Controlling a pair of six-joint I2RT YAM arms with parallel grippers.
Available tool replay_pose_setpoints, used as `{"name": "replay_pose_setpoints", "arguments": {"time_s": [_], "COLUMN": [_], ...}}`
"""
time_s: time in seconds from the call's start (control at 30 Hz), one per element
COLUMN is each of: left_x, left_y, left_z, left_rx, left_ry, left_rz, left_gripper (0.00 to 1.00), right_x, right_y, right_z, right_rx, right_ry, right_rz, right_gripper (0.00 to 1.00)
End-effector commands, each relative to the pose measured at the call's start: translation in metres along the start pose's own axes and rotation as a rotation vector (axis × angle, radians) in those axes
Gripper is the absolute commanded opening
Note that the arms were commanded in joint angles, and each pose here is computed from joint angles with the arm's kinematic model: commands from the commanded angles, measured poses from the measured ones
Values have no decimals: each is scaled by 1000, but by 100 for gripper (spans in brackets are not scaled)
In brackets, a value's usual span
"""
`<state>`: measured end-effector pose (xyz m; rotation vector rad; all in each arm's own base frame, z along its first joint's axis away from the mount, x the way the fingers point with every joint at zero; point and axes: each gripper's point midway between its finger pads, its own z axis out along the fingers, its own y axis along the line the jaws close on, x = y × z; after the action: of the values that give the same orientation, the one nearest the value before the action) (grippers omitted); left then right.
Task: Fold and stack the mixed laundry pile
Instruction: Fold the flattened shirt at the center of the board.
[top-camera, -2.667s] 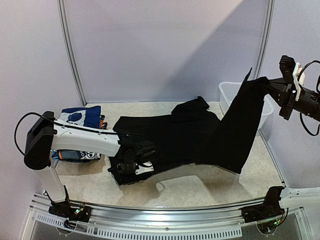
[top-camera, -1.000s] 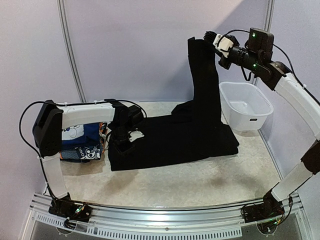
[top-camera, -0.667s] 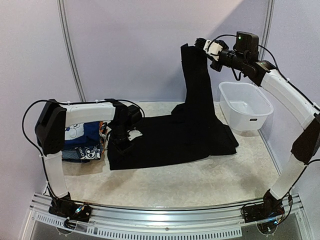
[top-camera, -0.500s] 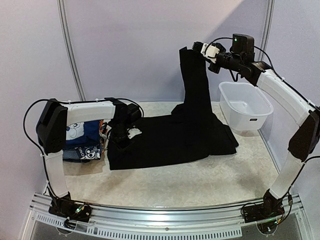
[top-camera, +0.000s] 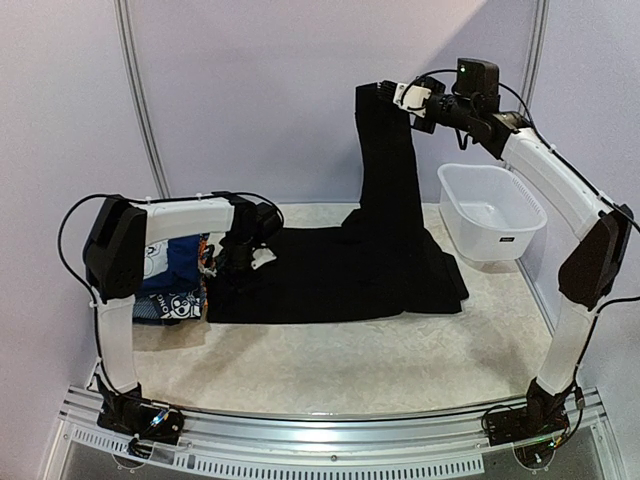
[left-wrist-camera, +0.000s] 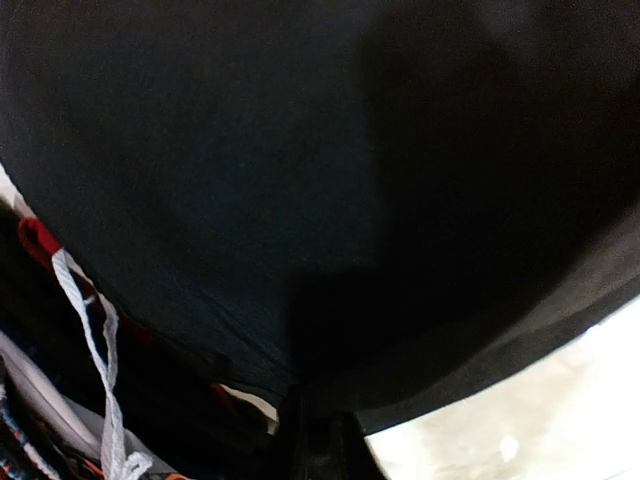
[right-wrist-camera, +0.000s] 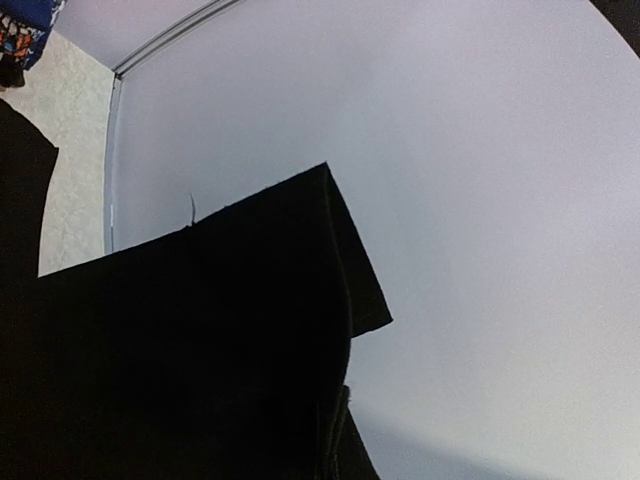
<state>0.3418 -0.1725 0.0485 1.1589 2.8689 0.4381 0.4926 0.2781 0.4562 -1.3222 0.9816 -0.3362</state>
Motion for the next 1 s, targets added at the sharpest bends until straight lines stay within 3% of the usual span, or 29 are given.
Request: {"name": "replay_pose_setpoints", "arguments": {"time_s": [0.0, 0.07, 0.13, 0.4, 0.43, 0.47, 0.63, 0.77, 0.83, 0.97], "left_x": [-9, -18, -29, -50, -52, -56, -83, -102, -103, -103], "left_y": [18, 19, 17, 25, 29, 32, 32, 19, 12, -9], "left_z": [-9, -23, -40, -107, -120, -132, -190, -246, -284, -316], "left_rx": [-57, -39, 0, 54, 54, 57, 196, 296, 268, 240], "left_ry": [-29, -93, -171, -471, -533, -599, -928, -1122, -1261, -1351], "left_rz": [-29, -77, -116, -236, -272, -295, -395, -287, -192, -13], "left_gripper": [25, 42, 70, 76, 94, 99, 99, 100, 99, 100], "right_x": [7, 1, -4, -22, -26, -27, -43, -54, -57, -66], "right_y": [7, 9, 13, 44, 46, 51, 70, 84, 96, 111], "right_z": [8, 6, 4, -12, -17, -18, -31, -37, -40, -46], "right_rx": [-26, -36, -48, -109, -113, -123, -167, -220, -280, -331], "right_ry": [0, -29, -51, -88, -92, -94, -107, -98, -89, -95], "right_rz": [-48, -14, 38, 167, 181, 192, 267, 353, 437, 520], "right_gripper": [0, 0, 0, 0, 0, 0, 0, 0, 0, 0]}}
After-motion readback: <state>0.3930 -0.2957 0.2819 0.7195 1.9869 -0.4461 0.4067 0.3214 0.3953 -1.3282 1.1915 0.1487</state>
